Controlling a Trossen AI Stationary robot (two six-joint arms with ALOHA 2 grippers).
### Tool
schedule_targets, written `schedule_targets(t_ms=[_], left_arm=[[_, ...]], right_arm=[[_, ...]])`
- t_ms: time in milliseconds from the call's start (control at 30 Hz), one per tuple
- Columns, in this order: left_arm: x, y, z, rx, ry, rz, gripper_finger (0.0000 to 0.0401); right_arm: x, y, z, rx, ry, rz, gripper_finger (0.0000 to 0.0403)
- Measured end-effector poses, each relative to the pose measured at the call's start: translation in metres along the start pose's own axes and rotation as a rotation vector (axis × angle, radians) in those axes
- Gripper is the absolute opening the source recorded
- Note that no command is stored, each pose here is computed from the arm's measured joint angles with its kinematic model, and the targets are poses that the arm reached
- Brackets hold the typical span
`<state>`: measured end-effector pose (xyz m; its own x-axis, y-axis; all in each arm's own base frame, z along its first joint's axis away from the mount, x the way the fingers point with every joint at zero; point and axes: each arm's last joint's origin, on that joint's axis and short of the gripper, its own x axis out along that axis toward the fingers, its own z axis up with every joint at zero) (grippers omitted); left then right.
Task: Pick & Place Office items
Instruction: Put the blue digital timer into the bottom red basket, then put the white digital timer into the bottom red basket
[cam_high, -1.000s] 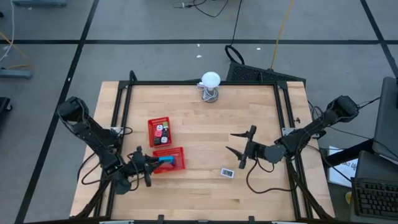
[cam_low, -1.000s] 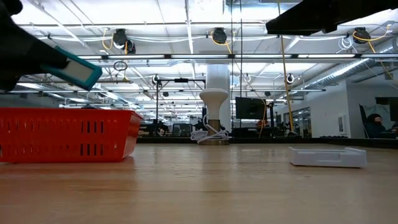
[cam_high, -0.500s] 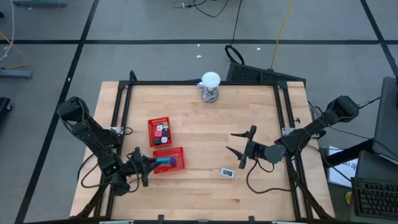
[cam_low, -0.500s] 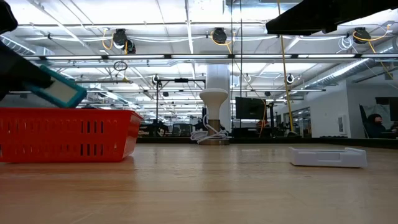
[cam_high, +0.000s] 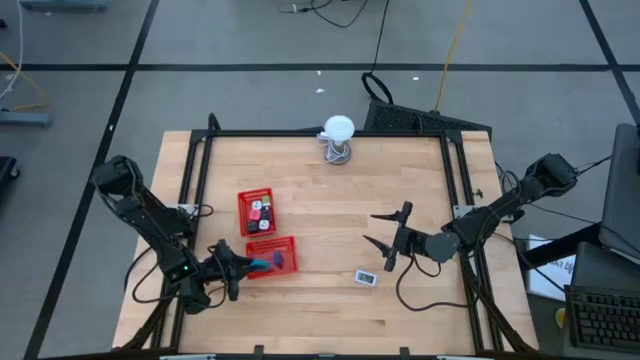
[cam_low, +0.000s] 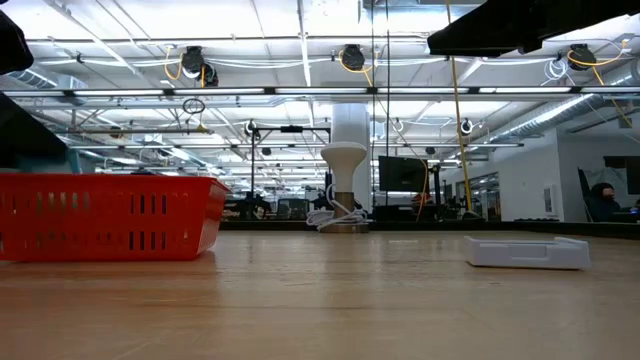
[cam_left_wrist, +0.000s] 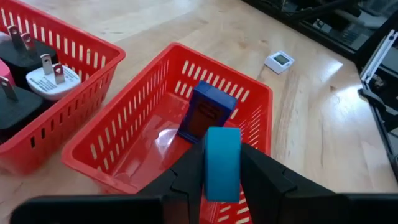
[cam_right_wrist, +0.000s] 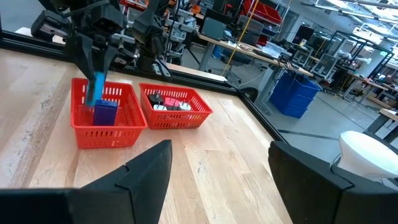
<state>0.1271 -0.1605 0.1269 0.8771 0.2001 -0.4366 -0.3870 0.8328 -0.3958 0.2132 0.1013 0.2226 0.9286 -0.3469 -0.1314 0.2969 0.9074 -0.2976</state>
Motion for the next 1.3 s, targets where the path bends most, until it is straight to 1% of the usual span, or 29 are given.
schedule_targets(t_ms=[133, 233, 300, 400, 467, 533, 633, 700, 800, 967, 1200, 1300], left_arm=[[0.0, -0.002, 0.0, -0.02, -0.003, -0.01, 0.0112], [0.0, -0.002, 0.001, -0.024, -0.004, -0.013, 0.0121], [0.0, -0.002, 0.001, -0.024, -0.004, -0.013, 0.0127], [0.0, -0.002, 0.001, -0.024, -0.004, -0.012, 0.0135], [0.0, -0.002, 0.001, -0.028, -0.007, -0.014, 0.0141], [0.0, -0.004, 0.001, -0.041, -0.019, -0.02, 0.0146], [0.0, -0.007, 0.003, -0.079, -0.059, -0.033, 0.0153], [0.0, -0.009, 0.005, -0.103, -0.097, -0.04, 0.0158], [0.001, -0.012, 0.009, -0.134, -0.161, -0.041, 0.0164], [0.008, -0.019, 0.019, -0.192, -0.218, -0.047, 0.0177], [0.019, -0.024, 0.034, -0.116, -0.252, -0.039, 0.0191], [0.024, -0.025, 0.04, -0.118, -0.279, -0.028, 0.0197]], right_arm=[[0.0, 0.0, 0.0, 0.006, 0.0, 0.0, 0.0254], [0.0, 0.001, 0.0, 0.061, -0.002, 0.02, 0.0254], [0.0, 0.003, 0.0, 0.107, -0.006, 0.096, 0.0254], [0.0, 0.009, 0.0, 0.204, -0.005, 0.27, 0.0254], [0.001, 0.014, -0.003, 0.268, 0.026, 0.356, 0.0254], [0.003, 0.023, -0.012, 0.316, 0.091, 0.411, 0.0254], [0.008, 0.04, -0.033, 0.362, 0.202, 0.422, 0.0254], [0.012, 0.051, -0.048, 0.354, 0.265, 0.418, 0.0254], [0.014, 0.064, -0.068, 0.295, 0.34, 0.417, 0.0254], [0.01, 0.075, -0.082, 0.303, 0.409, 0.452, 0.0254], [0.005, 0.083, -0.095, 0.264, 0.468, 0.474, 0.0254], [0.006, 0.086, -0.104, 0.234, 0.514, 0.487, 0.0254]])
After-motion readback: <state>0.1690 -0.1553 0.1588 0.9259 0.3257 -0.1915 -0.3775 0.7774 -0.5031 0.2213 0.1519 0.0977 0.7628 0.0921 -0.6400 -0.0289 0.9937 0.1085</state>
